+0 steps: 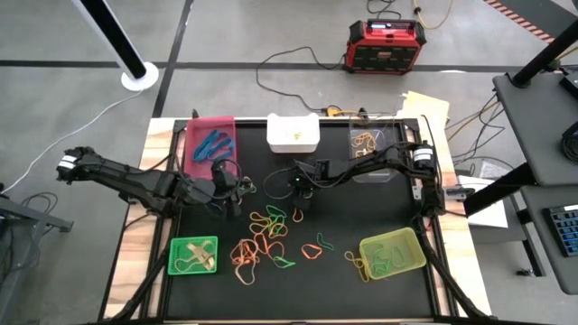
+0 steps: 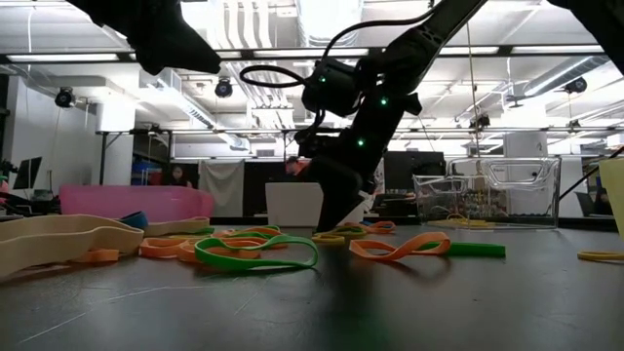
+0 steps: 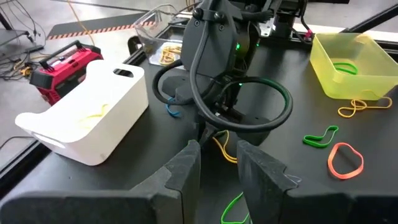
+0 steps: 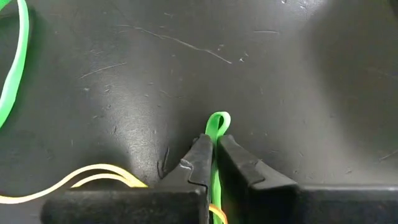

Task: Sort rubber bands into baskets
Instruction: Put the green rubber band into the yellow bin

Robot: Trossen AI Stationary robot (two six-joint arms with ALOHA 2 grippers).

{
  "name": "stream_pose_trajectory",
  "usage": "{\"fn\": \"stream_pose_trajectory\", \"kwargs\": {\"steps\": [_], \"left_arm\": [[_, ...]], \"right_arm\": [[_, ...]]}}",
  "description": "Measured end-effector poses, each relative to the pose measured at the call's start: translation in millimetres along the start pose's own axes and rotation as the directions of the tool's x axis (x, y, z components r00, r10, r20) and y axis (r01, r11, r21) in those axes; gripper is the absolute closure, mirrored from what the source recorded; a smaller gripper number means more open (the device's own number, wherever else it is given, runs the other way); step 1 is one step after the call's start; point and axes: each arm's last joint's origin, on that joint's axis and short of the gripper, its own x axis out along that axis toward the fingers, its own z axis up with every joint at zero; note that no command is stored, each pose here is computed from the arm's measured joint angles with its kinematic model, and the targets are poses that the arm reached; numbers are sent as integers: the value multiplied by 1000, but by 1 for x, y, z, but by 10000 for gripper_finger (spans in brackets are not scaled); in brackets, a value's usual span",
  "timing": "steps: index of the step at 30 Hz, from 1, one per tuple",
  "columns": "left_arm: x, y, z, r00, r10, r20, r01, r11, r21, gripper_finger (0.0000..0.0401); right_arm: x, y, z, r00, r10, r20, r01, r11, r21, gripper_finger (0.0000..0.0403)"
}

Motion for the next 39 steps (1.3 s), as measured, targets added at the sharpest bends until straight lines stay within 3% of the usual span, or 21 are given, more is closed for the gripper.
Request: {"fn": "stream_pose_trajectory", "kwargs": {"steps": [4, 11, 21, 23, 26, 29, 32, 34, 37, 39], "left_arm": [[0, 0, 0, 1000, -1, 0, 1, 1000, 0, 310], [0, 0, 0, 1000, -1, 2, 1, 1000, -1, 310], [0, 0, -1, 1000, 12, 2, -12, 1000, 1, 310], [1, 0, -1, 1000, 15, 2, -15, 1000, 1, 310], [1, 0, -2, 1000, 15, 3, -15, 1000, 0, 310], [1, 0, -2, 1000, 15, 3, -15, 1000, 0, 310], [1, 0, -3, 1000, 16, 1, -16, 1000, 1, 310], [1, 0, -3, 1000, 16, -1, -16, 1000, 2, 310], [1, 0, -4, 1000, 15, -7, -15, 1000, 4, 310], [1, 0, -4, 1000, 15, -7, -15, 1000, 4, 310]], "right_arm": [[-15, 0, 5, 1000, 13, 28, -12, 1000, -26, 394], [-76, 11, 21, 977, 102, 185, -84, 991, -104, 394], [-170, 51, 10, 927, 228, 297, -156, 956, -248, 394], [-187, 59, 6, 917, 196, 347, -109, 961, -254, 394], [-208, 71, 1, 885, -3, 465, 103, 976, -190, 394], [-213, 80, -7, 814, -224, 537, 320, 943, -91, 394], [-211, 88, -16, 788, -282, 548, 389, 917, -87, 394], [-215, 92, -22, 830, -195, 523, 303, 944, -129, 394], [-219, 97, -31, 912, 60, 406, 18, 983, -185, 394], [-222, 100, -40, 931, 220, 290, -178, 970, -164, 394]]}}
